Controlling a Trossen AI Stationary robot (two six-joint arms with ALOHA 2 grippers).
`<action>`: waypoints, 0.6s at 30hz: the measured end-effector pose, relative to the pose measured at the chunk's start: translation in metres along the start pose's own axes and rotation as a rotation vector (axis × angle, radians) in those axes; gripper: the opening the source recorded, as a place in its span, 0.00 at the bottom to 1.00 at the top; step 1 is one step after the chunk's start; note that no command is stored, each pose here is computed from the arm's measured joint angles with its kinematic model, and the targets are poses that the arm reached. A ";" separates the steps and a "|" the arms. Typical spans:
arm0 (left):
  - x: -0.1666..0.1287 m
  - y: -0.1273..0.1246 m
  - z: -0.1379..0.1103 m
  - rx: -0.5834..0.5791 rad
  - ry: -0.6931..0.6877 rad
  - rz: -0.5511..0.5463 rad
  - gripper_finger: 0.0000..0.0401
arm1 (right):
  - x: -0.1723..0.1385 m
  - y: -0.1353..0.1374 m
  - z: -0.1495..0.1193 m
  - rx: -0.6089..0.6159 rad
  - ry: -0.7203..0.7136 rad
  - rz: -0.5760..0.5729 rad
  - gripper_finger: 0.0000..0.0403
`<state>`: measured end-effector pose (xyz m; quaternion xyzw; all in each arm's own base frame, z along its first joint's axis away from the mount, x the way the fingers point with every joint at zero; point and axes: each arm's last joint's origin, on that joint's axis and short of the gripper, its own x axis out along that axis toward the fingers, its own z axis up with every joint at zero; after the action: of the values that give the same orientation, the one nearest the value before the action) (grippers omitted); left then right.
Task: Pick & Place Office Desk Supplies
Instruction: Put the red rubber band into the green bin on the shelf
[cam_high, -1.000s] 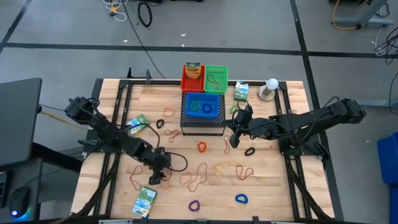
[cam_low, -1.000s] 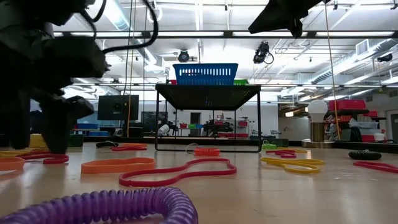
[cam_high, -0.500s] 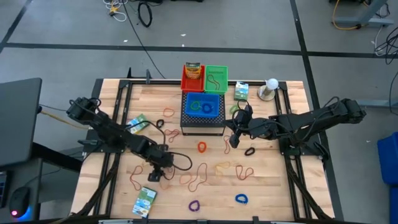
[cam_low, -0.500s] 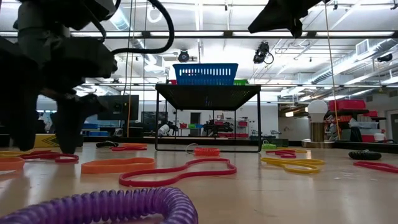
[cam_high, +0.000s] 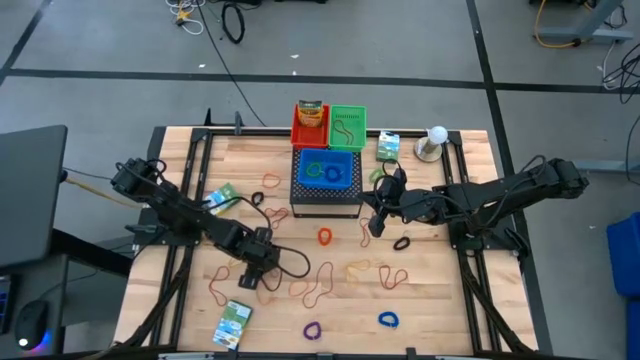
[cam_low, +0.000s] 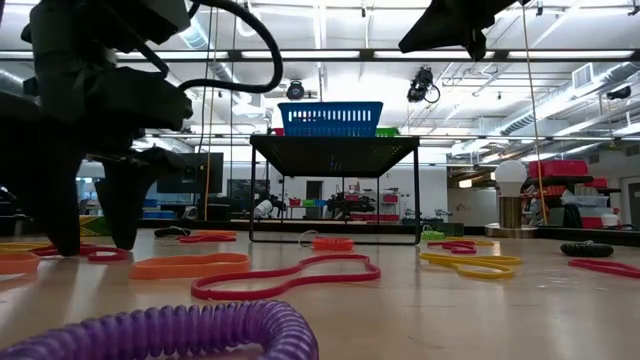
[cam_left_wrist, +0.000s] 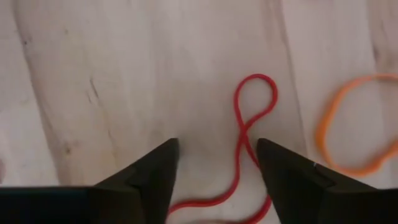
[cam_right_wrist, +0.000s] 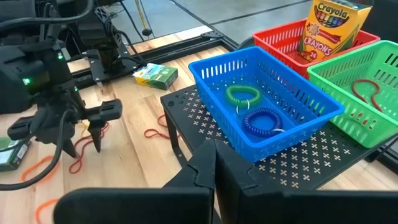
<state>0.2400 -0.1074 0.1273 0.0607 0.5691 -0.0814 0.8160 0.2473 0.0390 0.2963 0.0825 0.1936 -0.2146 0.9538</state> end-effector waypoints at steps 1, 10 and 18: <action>0.000 0.000 0.000 -0.011 0.000 0.004 0.51 | 0.000 0.000 0.000 -0.001 0.001 0.000 0.01; -0.001 0.000 0.000 -0.084 0.003 -0.006 0.13 | 0.000 0.000 0.000 -0.017 0.000 0.000 0.01; -0.016 0.015 -0.008 -0.132 0.054 0.075 0.01 | 0.000 0.000 0.000 -0.025 -0.006 -0.016 0.01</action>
<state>0.2300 -0.0900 0.1398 0.0301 0.5925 -0.0115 0.8049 0.2472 0.0386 0.2964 0.0684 0.1943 -0.2201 0.9535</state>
